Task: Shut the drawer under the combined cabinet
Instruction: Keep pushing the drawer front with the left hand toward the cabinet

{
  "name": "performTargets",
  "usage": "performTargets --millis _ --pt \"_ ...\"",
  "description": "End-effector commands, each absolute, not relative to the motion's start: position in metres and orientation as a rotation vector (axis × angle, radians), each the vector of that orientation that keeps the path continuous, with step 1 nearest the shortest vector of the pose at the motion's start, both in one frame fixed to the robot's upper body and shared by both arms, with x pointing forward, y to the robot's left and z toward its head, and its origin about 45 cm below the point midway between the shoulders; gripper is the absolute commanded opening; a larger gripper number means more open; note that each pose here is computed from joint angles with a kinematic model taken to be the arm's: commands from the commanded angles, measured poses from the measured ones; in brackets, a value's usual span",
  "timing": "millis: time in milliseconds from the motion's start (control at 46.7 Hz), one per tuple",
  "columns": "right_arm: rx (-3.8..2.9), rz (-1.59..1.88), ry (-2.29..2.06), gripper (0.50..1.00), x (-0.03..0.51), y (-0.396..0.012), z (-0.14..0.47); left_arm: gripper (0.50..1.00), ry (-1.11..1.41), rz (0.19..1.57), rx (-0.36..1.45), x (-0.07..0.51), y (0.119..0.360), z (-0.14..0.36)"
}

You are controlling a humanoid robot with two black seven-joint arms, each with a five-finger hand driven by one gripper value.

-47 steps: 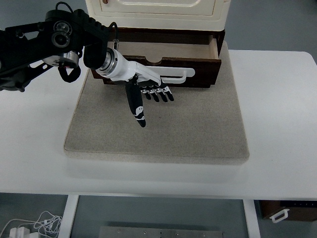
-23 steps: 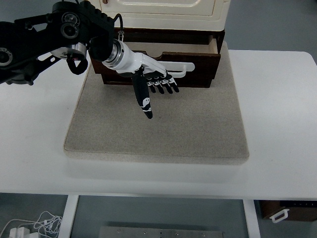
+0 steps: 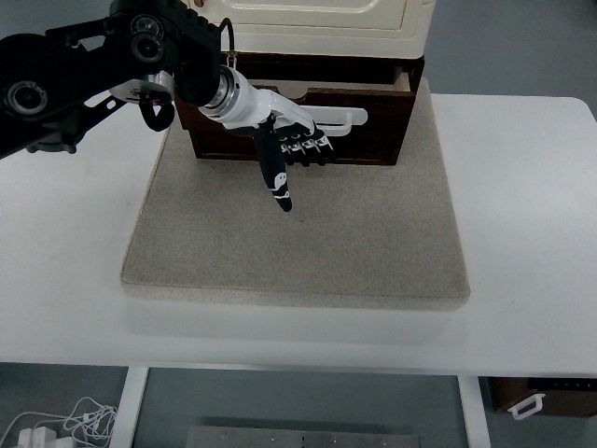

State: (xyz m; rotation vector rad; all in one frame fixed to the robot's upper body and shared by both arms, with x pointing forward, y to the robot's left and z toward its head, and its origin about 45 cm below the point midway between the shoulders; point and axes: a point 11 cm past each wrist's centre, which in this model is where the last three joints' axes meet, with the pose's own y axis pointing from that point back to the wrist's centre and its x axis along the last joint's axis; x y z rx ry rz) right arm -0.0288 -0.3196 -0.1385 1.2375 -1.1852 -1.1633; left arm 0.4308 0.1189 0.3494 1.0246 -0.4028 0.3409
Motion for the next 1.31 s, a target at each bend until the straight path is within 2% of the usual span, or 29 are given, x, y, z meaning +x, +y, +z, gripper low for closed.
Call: performTargets --millis 0,493,771,1285 --pt "1.237 -1.163 -1.185 0.952 -0.029 -0.320 -0.138 0.996 -0.402 0.340 1.026 0.431 0.118 0.348" --pt "1.237 -1.163 -1.185 0.952 -0.029 -0.320 -0.138 0.996 -0.408 0.369 1.052 0.440 0.121 0.346" --pt "1.237 -1.163 -1.185 0.952 -0.029 -0.320 -0.138 0.996 -0.402 0.374 1.051 0.444 0.114 0.344" --pt "1.237 -1.163 -1.185 0.952 -0.029 -0.320 -0.138 0.996 -0.396 0.418 1.076 0.454 0.126 0.344"
